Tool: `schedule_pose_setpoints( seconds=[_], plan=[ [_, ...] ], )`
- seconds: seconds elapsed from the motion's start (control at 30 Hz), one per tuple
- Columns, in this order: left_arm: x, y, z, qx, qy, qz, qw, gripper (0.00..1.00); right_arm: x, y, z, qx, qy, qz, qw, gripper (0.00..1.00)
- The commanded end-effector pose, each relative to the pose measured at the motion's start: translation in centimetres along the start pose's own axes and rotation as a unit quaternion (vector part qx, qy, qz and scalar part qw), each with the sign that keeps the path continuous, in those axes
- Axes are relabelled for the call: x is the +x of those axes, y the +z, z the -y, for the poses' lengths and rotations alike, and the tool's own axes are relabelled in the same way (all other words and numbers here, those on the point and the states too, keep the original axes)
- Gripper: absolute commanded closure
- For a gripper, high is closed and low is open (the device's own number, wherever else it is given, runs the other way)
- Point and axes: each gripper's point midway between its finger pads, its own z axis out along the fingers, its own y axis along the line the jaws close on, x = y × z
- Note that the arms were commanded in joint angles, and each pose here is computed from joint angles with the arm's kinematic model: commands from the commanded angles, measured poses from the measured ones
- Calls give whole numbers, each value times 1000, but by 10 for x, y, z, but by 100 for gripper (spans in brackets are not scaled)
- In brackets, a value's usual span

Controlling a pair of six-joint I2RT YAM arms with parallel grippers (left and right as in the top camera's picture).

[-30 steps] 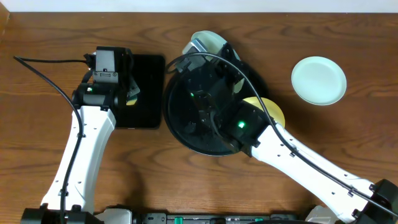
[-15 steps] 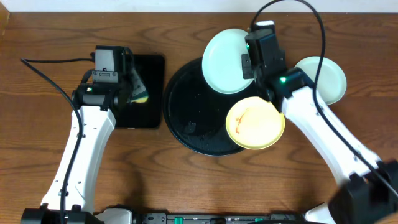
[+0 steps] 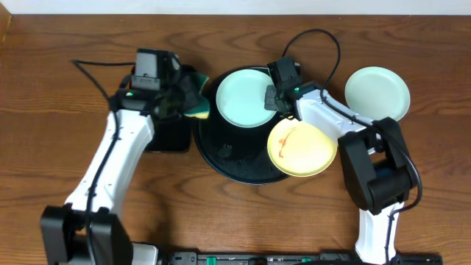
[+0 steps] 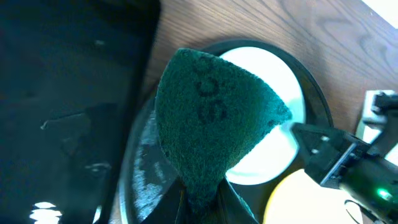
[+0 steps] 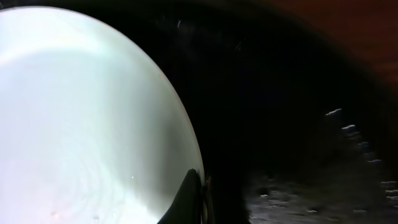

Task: Clean dirty plates on tray and stack at the side

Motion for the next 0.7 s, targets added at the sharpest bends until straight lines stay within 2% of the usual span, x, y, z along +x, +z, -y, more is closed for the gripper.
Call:
schedule_pose_setpoints(
  seconds=[0.0,0.27,0.43,0.67],
  plan=[
    [12,19,17,20,16,-18,999,92,14,7,-14,-29,16,-28,999,99],
    [37,77,47,39,41,-44,997,92,27,5,-27,-31,-2,-38,999,99],
    [44,109,38,14,37,-44,998,92,33,5,-28,-29,-25,-46,998,99],
    [49,129,18,-25,18,-47,998,94,32,5,-27,-29,-27,-45,998,99]
  ],
)
